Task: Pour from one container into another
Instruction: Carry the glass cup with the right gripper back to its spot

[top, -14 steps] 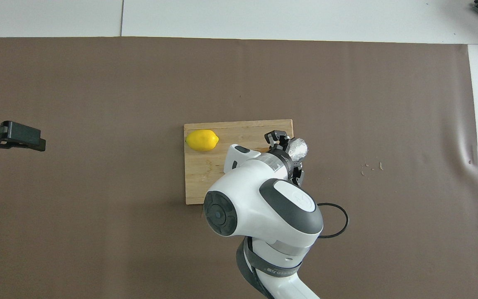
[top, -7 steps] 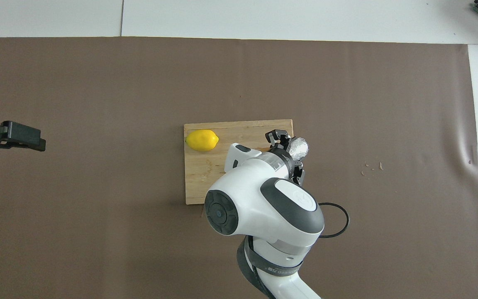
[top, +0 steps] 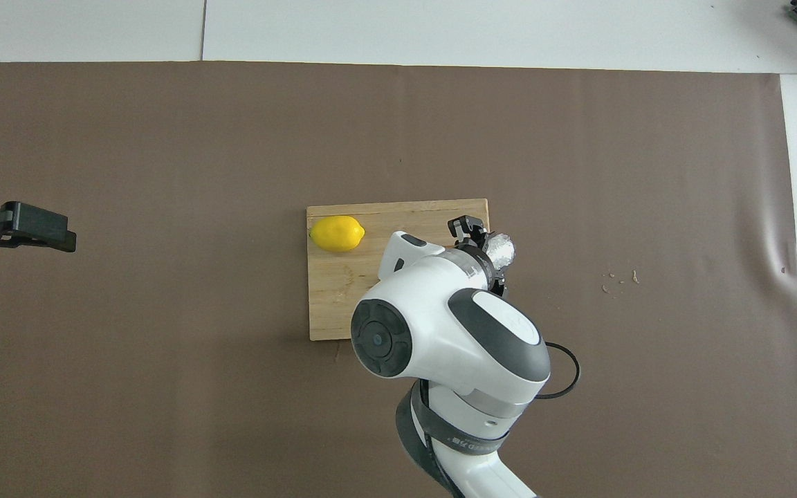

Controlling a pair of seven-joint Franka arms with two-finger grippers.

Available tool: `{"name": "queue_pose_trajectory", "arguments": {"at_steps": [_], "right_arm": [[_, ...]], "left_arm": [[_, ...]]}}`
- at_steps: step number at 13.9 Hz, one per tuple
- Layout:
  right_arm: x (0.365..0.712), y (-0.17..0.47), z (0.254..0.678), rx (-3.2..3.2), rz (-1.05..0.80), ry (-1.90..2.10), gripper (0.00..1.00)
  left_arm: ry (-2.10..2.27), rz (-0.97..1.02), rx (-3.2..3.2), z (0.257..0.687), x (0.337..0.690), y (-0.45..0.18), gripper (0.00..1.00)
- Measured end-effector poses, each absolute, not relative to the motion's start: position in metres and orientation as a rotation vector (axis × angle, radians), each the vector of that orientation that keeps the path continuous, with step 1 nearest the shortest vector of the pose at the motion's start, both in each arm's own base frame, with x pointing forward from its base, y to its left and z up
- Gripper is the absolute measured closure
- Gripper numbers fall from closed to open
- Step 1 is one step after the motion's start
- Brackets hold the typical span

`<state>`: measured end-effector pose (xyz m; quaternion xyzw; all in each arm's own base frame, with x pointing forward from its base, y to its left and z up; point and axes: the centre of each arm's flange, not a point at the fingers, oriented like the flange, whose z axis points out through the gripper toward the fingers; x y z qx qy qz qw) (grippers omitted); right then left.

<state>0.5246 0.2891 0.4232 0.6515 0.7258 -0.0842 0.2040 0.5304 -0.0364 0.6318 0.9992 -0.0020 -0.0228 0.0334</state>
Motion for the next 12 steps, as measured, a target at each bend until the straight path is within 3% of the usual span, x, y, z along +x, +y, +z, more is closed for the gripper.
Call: {"name": "queue_pose_trajectory", "arguments": {"at_steps": [7, 12], "right_arm": [[0.564, 0.197, 0.410, 2.065, -0.223, 2.132, 0.50], [0.577, 0.091, 0.366, 2.221, -0.104, 2.225, 0.50]], "left_arm": [[-0.006, -0.071, 3.074, 0.632, 0.530, -0.036, 0.00], [-0.006, -0.071, 3.074, 0.632, 0.530, -0.036, 0.00]]}}
